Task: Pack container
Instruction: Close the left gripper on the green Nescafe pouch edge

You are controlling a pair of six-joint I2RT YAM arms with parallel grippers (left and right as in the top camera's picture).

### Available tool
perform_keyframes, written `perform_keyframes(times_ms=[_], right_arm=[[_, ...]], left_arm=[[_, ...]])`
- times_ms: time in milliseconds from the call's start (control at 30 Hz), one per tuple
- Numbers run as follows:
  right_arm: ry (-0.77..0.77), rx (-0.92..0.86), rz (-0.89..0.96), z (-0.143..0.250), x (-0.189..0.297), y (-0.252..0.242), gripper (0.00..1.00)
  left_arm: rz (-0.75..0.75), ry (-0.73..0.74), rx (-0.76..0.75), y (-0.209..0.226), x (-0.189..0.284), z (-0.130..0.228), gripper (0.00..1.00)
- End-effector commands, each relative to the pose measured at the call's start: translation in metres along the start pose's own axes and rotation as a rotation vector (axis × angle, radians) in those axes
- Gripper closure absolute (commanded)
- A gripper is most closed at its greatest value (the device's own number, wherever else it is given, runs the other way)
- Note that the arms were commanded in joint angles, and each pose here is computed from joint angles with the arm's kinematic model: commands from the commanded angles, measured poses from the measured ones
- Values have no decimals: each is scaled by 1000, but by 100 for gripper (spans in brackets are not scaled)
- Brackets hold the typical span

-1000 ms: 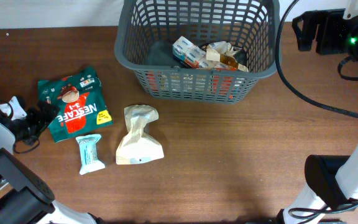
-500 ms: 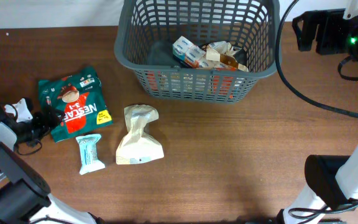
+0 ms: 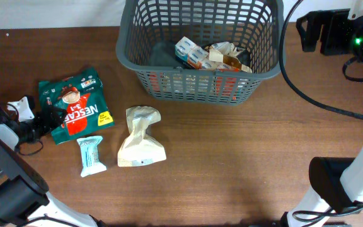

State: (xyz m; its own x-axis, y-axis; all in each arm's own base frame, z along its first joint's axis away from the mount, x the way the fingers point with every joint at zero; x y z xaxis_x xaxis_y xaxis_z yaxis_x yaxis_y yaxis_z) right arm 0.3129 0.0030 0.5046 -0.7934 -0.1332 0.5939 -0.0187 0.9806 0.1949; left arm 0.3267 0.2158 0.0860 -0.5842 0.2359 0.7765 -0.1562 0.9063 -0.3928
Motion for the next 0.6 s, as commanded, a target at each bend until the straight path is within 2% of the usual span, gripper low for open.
perform_keyframes(times_ms=[0,567], right_arm=[[12,-3,-20,2,-1,3,1],[12,-3,-21,2,-1,3,1]], left_arm=[[-6,10,-12,7,-7,3,1],[90,-59,-32,0,-8,-6,1]])
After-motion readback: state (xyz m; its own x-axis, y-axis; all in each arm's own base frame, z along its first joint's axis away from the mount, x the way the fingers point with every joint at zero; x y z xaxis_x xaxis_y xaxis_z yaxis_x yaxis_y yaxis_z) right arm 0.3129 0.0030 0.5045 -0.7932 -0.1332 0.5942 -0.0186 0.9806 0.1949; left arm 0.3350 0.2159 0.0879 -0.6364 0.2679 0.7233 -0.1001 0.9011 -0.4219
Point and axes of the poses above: each gripper's point midway between its finger pads, its own x axis back along the fingers, its own y axis along the line the jaws close on, z = x × y, the point moved 8 cm from there along x, back along the fingers, and after that the axes turned 10 degrees about -x, right-handed, at the moved point
